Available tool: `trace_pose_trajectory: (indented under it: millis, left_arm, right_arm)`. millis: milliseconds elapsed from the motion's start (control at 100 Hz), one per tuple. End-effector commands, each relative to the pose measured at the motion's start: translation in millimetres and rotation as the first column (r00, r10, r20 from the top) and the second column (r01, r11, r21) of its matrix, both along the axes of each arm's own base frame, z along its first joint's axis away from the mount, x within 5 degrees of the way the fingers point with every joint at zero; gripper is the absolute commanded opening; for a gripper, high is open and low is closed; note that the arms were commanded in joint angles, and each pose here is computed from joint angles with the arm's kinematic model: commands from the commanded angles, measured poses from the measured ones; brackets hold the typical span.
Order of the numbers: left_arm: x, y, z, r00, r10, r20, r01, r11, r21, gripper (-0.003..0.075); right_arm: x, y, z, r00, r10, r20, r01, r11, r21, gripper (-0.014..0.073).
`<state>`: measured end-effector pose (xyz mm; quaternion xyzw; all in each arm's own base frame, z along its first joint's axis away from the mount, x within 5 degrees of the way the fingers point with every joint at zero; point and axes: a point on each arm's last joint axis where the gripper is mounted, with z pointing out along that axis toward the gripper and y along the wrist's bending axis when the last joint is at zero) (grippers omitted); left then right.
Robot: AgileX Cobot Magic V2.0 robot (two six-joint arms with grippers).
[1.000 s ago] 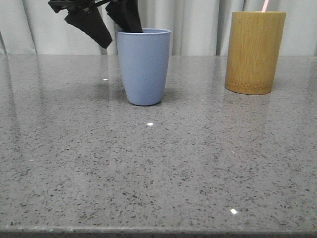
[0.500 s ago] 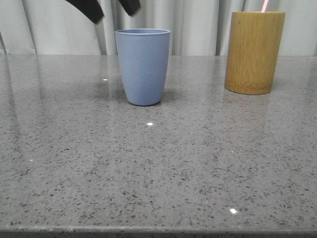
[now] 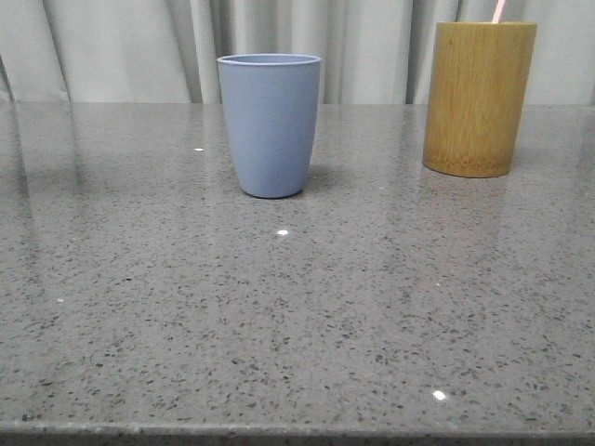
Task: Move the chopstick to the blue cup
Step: 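Move the right gripper above the pink stick in the bamboo cup, then grasp the pink stick with the right gripper and lift it out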
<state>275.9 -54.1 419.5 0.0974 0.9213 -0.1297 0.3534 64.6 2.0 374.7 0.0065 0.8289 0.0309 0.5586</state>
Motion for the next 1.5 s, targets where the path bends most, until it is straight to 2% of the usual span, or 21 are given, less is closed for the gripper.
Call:
trace_pose_trajectory:
  millis: [0, 190, 410, 660, 800, 1140, 1490]
  left_arm:
    - [-23.7, 11.6, 8.1, 0.994, 0.051, 0.093, -0.048, 0.998, -0.03, 0.0514]
    - [-70.9, 27.0, -21.5, 0.989, 0.117, 0.091, -0.115, 0.993, -0.03, 0.0514]
    - [-127.4, 30.7, -49.6, 0.986, 0.13, 0.108, -0.128, 0.991, -0.03, 0.0514]
    - [-163.2, 33.2, -58.8, 0.976, 0.132, 0.171, -0.131, 0.991, -0.017, 0.0514]
    - [-166.2, 33.3, -57.2, 0.974, 0.133, 0.186, -0.132, 0.991, -0.019, 0.0514]
    - [-165.8, 33.4, -56.7, 0.972, 0.135, 0.193, -0.133, 0.991, -0.021, 0.0514]
    - [-165.8, 33.4, -56.7, 0.972, 0.135, 0.193, -0.133, 0.991, -0.021, 0.0514]
  right_arm:
    - [3.3, -0.4, 14.0, 0.997, -0.004, 0.082, 0.005, 1.0, -0.007, 0.0571]
    - [3.4, -0.4, 14.1, 0.997, -0.004, 0.083, 0.005, 1.0, -0.007, 0.0571]
    - [3.4, -0.4, 14.2, 0.996, -0.004, 0.084, 0.004, 1.0, -0.007, 0.0571]
    - [14.1, 2.8, 22.0, 0.986, 0.011, 0.166, -0.015, 1.0, 0.023, 0.0571]
    - [40.3, 7.7, 27.5, 0.974, 0.022, 0.226, -0.038, 0.997, 0.068, 0.0571]
    - [132.0, 16.3, 23.4, 0.929, 0.017, 0.369, -0.049, 0.996, 0.075, 0.0571]
    - [206.2, 23.2, 20.9, 0.939, 0.002, 0.343, -0.045, 0.992, 0.119, 0.0571]
